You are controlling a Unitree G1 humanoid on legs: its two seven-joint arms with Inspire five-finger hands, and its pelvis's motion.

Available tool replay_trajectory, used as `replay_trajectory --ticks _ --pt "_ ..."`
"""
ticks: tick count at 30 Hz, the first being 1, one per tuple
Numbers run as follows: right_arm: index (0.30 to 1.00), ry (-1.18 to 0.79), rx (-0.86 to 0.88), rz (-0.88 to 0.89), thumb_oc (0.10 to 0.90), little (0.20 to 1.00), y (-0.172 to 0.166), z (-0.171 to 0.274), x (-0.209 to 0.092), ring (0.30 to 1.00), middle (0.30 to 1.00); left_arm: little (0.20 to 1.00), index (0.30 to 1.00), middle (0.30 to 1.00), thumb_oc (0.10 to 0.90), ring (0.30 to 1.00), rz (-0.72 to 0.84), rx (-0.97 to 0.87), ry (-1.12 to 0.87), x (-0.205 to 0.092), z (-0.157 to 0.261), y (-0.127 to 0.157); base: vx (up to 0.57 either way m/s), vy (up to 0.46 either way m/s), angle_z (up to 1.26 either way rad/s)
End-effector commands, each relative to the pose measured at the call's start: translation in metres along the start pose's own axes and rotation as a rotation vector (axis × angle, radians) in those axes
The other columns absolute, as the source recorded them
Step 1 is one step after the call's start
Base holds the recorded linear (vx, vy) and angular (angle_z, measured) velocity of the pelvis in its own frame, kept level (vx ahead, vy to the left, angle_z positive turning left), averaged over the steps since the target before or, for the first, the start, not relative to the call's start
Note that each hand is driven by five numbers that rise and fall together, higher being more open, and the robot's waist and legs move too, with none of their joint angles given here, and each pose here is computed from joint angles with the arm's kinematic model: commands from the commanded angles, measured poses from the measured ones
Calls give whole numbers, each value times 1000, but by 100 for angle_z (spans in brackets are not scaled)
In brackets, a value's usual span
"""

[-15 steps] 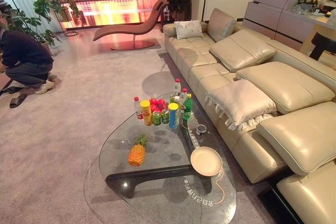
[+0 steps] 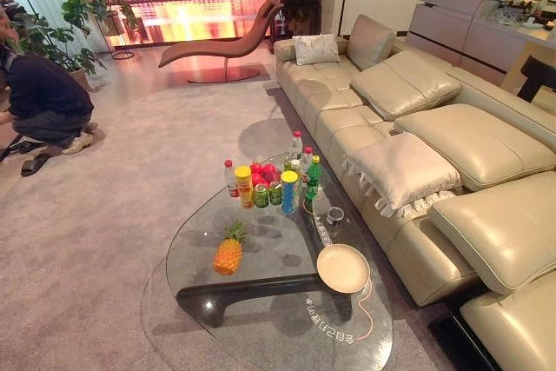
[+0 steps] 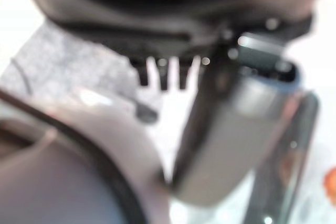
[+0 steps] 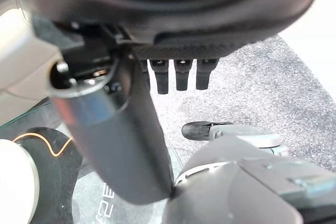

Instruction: Pick up the fruit to the plate

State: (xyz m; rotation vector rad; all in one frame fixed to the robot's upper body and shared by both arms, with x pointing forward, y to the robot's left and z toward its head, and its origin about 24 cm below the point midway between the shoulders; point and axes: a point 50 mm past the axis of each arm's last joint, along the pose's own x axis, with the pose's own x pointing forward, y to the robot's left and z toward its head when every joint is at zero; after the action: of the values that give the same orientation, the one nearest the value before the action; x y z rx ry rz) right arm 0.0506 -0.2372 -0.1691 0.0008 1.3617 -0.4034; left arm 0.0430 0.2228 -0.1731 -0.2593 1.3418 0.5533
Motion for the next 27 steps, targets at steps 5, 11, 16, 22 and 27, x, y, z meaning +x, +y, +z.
replay_trajectory --ticks 5,11,16,22,27 --pt "900 -3 -89 17 800 900 7 10 1 900 900 900 900 900 800 900 28 32 -68 0 21 -21 0 0 0" --pt "900 -10 -108 4 800 900 6 11 1 900 900 900 900 900 800 900 259 151 -141 -2 31 -7 18 2 0" --pt "900 -22 -126 4 800 900 5 14 1 900 900 900 900 900 800 900 330 175 -188 -4 40 -3 0 0 0" --pt "900 -35 -122 -3 800 900 0 15 1 900 900 900 900 900 800 900 394 134 -294 -7 55 3 75 0 0" --pt "900 -43 -124 -6 800 900 0 18 1 900 900 900 900 900 800 900 414 126 -356 -9 64 3 -21 10 0"
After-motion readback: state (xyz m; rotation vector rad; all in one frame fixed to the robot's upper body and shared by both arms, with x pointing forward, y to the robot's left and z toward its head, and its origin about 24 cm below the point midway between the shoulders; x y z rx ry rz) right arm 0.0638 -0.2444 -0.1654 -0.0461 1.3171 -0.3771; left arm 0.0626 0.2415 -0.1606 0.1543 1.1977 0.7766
